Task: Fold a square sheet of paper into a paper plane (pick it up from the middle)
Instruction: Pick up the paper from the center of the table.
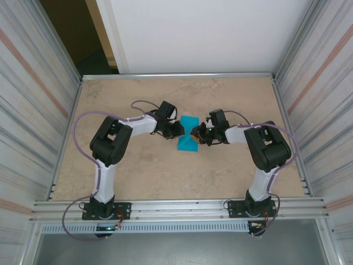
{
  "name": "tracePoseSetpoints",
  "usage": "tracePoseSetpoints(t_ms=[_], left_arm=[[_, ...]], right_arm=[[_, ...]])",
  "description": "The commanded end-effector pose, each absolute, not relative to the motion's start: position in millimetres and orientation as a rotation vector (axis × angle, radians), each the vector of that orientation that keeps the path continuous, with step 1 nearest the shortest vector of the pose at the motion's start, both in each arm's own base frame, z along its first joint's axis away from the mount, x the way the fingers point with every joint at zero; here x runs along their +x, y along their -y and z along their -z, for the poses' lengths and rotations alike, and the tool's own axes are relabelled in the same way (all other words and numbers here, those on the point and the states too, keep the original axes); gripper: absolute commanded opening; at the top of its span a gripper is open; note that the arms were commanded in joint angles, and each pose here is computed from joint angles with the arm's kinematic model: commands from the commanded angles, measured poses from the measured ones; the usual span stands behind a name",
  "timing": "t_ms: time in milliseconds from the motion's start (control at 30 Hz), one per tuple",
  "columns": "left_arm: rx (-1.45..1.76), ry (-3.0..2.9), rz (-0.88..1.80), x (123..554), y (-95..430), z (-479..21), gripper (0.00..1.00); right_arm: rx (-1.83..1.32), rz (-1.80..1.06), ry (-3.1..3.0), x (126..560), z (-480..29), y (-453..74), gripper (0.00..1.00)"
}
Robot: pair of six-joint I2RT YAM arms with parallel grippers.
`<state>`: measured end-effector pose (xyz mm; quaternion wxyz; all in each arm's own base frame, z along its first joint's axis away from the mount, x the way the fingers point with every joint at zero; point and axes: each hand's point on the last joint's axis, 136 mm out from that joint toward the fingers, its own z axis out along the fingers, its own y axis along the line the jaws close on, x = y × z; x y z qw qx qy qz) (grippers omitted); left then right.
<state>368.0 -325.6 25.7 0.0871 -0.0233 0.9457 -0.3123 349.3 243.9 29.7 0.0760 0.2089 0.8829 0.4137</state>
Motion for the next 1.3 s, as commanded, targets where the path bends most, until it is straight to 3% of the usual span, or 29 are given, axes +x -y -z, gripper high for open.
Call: tracePoseSetpoints(t_ms=[0,867,1267], left_arm=[[-0.115,-2.868,0.888,362.6,316.3,-9.6,0.19],[-0.124,-2.795,1.0,373.2,322.6,-40.1,0.21],[-0.217,-2.615,1.168,391.8,291.8,-102.0,0.35]], right_arm=[[0.629,-1.269,-2.654,343.3,-26.0,-248.0,0.25],[0.594,-1.308,-2.67,334.6,-18.9,-266.8,0.14],[0.556,-1.289,-2.625,346.5,-33.6,-256.5,0.09]])
